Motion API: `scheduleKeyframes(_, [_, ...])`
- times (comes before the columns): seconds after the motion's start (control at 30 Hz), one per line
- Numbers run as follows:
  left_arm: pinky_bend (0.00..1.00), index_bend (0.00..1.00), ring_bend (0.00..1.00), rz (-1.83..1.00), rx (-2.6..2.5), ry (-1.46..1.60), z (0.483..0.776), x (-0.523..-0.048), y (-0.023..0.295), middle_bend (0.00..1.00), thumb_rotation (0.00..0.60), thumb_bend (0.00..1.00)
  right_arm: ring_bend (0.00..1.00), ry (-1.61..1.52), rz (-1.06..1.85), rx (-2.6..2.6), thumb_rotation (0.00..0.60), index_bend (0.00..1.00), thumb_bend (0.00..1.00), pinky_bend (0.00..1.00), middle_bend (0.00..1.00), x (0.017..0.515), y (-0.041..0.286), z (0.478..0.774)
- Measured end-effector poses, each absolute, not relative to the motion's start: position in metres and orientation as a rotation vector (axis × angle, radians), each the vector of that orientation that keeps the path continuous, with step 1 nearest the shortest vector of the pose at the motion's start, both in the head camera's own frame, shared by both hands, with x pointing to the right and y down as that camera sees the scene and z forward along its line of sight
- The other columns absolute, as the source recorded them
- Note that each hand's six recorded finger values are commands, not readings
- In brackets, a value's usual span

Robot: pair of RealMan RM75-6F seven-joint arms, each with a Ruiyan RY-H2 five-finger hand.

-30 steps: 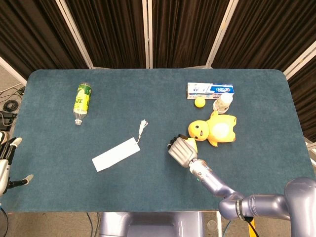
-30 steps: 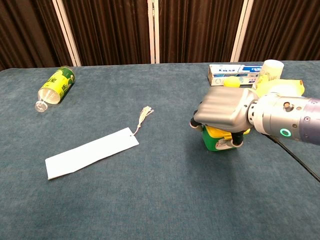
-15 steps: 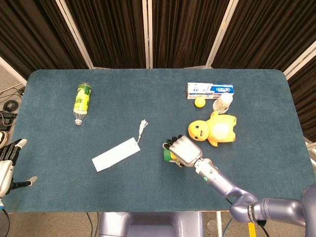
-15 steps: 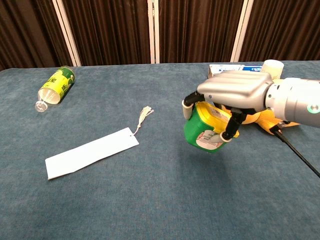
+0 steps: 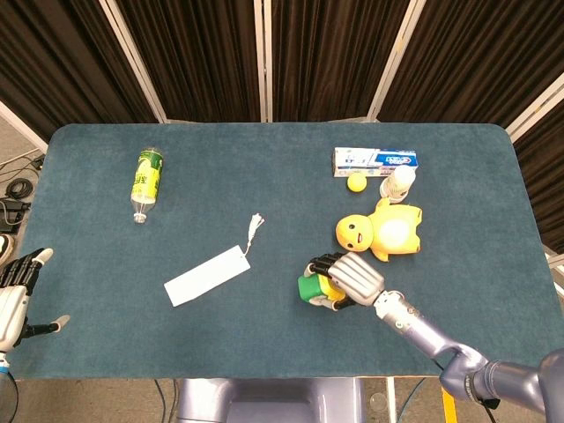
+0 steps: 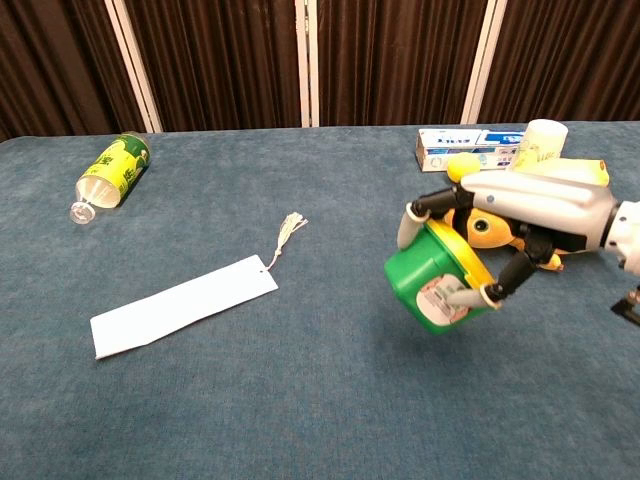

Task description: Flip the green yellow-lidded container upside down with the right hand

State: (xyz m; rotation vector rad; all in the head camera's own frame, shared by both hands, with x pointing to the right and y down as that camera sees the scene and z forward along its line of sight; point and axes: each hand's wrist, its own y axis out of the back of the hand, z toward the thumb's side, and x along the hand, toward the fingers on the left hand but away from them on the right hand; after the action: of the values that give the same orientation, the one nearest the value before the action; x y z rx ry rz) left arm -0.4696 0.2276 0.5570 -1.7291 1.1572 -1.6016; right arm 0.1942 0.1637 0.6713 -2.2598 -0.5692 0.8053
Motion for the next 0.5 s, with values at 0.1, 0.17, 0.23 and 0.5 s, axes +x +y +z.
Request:
scheduleKeyframes(0.1, [0.0, 0.0, 0.0, -1.598, -1.729, 1.159, 0.556, -0.469, 0.228, 0.0, 0.6, 0.0, 0.47, -0.558, 0.814, -2.271, 0.6, 0.44, 0.39, 0.64, 0.48, 0.196, 0.169, 0.675])
scheduleKeyframes(0.17, [0.0, 0.0, 0.0, -1.598, -1.73, 1.159, 0.556, -0.469, 0.228, 0.0, 0.6, 0.0, 0.45, -0.559, 0.825, -2.283, 0.6, 0.42, 0.36, 0.63, 0.46, 0.198, 0.172, 0.677])
scheduleKeyframes(0.23, [0.0, 0.0, 0.0, -1.596, -1.731, 1.159, 0.556, -0.469, 0.228, 0.0, 0.6, 0.0, 0.41, -0.555, 0.842, -2.292, 0.6, 0.38, 0.29, 0.59, 0.42, 0.201, 0.175, 0.68])
scheduleKeyframes(0.5, [0.0, 0.0, 0.0, -1.59, -1.734, 1.156, 0.555, -0.467, 0.229, 0.0, 0.6, 0.0, 0.13, -0.49, 0.902, -2.343, 0.6, 0.09, 0.02, 0.32, 0.12, 0.211, 0.185, 0.687])
